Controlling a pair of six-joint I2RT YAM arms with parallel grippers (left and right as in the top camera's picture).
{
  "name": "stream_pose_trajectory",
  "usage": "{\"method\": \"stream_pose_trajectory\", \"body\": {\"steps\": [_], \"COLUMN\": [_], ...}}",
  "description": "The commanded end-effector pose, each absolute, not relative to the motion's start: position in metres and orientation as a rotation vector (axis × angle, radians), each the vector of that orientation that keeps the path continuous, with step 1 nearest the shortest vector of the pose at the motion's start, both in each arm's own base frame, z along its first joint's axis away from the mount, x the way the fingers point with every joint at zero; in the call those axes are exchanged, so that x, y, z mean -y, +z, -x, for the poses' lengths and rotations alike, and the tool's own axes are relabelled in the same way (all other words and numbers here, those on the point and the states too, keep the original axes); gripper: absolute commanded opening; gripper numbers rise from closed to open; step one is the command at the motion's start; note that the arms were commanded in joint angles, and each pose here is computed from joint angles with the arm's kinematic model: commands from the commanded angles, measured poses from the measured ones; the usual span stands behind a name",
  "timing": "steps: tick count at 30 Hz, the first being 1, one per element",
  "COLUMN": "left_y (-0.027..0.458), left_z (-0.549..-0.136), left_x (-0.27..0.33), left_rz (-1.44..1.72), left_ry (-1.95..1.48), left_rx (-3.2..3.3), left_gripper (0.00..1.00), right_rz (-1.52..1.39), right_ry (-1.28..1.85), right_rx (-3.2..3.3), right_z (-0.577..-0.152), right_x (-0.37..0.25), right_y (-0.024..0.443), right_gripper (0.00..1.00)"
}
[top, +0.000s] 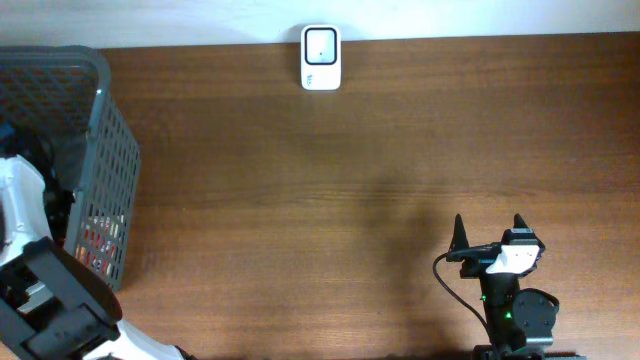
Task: Scan the item barcode
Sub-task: 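Reach left gripper into basket, grasp small orange tissue pack, place on table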
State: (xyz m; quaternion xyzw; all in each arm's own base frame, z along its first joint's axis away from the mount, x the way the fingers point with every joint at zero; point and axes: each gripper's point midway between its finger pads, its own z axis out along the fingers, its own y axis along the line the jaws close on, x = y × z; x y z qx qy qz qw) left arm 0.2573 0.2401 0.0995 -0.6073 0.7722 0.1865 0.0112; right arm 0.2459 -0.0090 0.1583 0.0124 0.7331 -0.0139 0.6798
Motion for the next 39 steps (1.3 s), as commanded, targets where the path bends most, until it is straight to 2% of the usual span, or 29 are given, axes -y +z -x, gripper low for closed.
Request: {"method": "stream_pose_trajectory", "body": {"steps": [1, 2, 4, 7, 10, 15, 19, 22, 27, 30, 39], "left_y": [0.081, 0.081, 0.082, 0.099, 0.149, 0.278, 0.361, 0.387, 0.377, 0.353, 0.22], "left_z": [-0.246, -0.246, -0.246, -0.251, -0.266, -0.298, -0.328, -0.346, -0.372, -0.382, -0.402], "left_x": [-0.238, -0.238, -0.238, -0.241, -0.251, -0.248, -0.189, -0.123, 0.002, 0.057, 0.2], "left_rz": [1.918, 1.918, 1.917, 1.913, 1.884, 1.76, 1.539, 1.266, 0.714, 0.528, 0.044], "left_ry": [0.615, 0.615, 0.615, 0.609, 0.577, 0.328, -0.182, -0.436, -0.472, -0.39, 0.046], "left_rx": [-2.43, -2.432, -2.432, -2.413, -2.335, -2.103, -2.025, -2.13, -2.422, -2.53, -2.794], "left_gripper": [0.45, 0.34, 0.18, 0.01, 0.0, 0.0, 0.0, 0.0, 0.0, 0.0, 0.0], "right_rz": [-0.04, -0.04, -0.04, -0.04, -0.04, -0.04, -0.04, -0.04, -0.04, -0.04, -0.04], "right_ry": [-0.038, -0.038, -0.038, -0.038, -0.038, -0.038, -0.038, -0.038, -0.038, -0.038, -0.038], "right_rx": [-1.651, -1.651, -1.651, -1.651, -1.651, -1.651, -1.651, -1.651, -1.651, -1.651, -1.651], "right_z": [-0.246, -0.246, -0.246, -0.246, -0.246, -0.246, -0.246, -0.246, -0.246, -0.246, -0.246], "right_x": [0.011, 0.011, 0.011, 0.011, 0.011, 0.011, 0.011, 0.011, 0.011, 0.011, 0.011], "right_y": [0.155, 0.155, 0.155, 0.155, 0.155, 0.155, 0.155, 0.155, 0.155, 0.155, 0.155], "right_gripper": [0.98, 0.99, 0.98, 0.98, 0.99, 0.98, 0.98, 0.98, 0.98, 0.99, 0.98]}}
